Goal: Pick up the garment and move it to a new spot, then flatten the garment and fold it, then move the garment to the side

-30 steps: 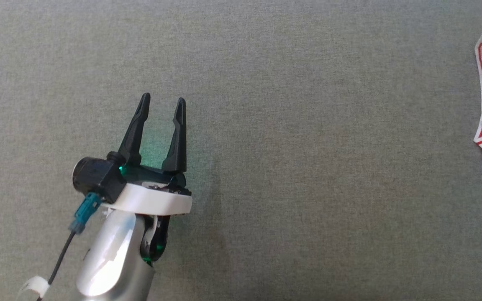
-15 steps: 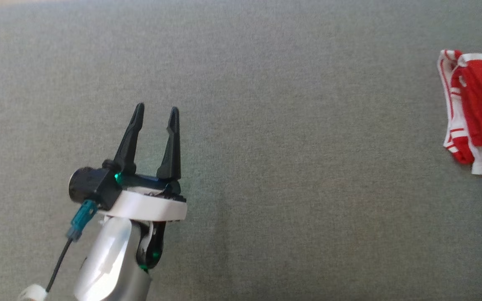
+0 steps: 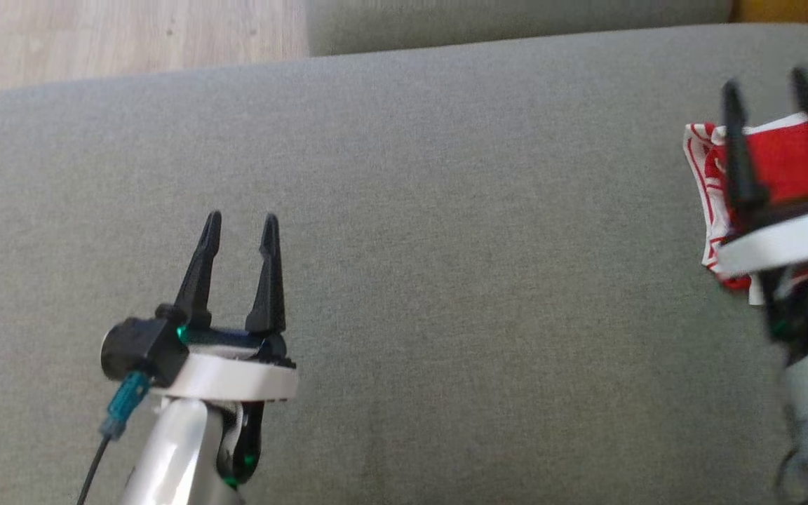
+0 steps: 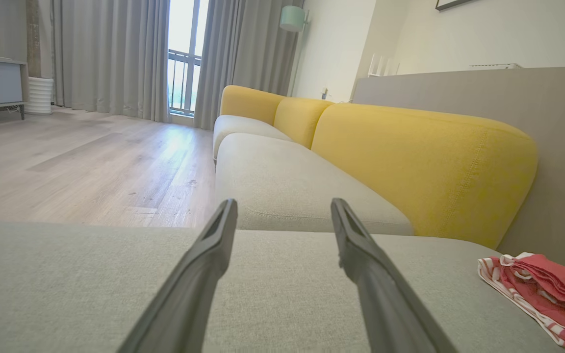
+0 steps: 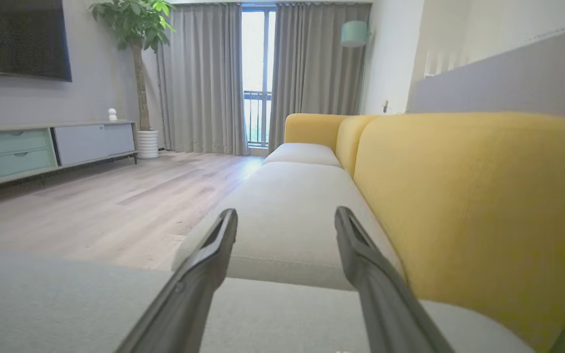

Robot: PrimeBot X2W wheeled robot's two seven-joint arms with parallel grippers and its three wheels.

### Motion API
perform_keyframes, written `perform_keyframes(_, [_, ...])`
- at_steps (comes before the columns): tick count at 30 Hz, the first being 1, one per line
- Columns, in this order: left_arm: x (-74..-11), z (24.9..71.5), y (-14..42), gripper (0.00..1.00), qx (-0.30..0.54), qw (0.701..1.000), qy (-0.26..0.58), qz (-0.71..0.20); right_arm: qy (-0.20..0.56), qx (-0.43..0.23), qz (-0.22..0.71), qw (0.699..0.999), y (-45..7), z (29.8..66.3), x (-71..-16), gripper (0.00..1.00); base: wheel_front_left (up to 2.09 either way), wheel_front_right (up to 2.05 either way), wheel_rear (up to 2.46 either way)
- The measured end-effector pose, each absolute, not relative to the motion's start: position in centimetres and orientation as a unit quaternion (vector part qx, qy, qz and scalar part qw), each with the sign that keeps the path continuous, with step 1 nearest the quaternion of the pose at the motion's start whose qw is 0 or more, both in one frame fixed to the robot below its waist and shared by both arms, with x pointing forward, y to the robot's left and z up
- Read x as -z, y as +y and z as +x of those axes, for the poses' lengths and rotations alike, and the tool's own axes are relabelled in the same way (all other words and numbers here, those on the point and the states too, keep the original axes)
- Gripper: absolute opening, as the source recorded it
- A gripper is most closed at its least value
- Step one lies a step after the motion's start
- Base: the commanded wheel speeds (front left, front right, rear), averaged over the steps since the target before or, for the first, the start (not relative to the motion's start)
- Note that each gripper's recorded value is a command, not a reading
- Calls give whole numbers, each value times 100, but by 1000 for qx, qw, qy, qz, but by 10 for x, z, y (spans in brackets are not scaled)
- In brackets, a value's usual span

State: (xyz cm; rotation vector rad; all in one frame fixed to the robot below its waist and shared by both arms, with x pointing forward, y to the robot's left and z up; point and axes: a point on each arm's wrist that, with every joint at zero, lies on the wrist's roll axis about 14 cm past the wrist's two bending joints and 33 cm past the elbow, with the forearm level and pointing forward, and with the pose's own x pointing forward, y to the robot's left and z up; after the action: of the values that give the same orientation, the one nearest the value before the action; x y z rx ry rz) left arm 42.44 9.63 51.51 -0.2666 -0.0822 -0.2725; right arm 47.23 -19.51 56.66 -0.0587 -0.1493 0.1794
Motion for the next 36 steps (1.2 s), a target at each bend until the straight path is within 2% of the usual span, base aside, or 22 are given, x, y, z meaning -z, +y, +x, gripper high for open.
perform_keyframes(7, [-506,405,108,100,112,985,-27,-131,-56,-79,15,995,-164,429,-528,100,0,0,0])
perform_keyframes(14, [-499,394,112,100,102,986,-16,-135,-20,-57,45,997,-162,398,-496,100,0,0,0])
perform_keyframes(36, [-496,391,124,100,80,986,-12,-145,-43,-62,71,995,-156,392,-511,100,0,0,0])
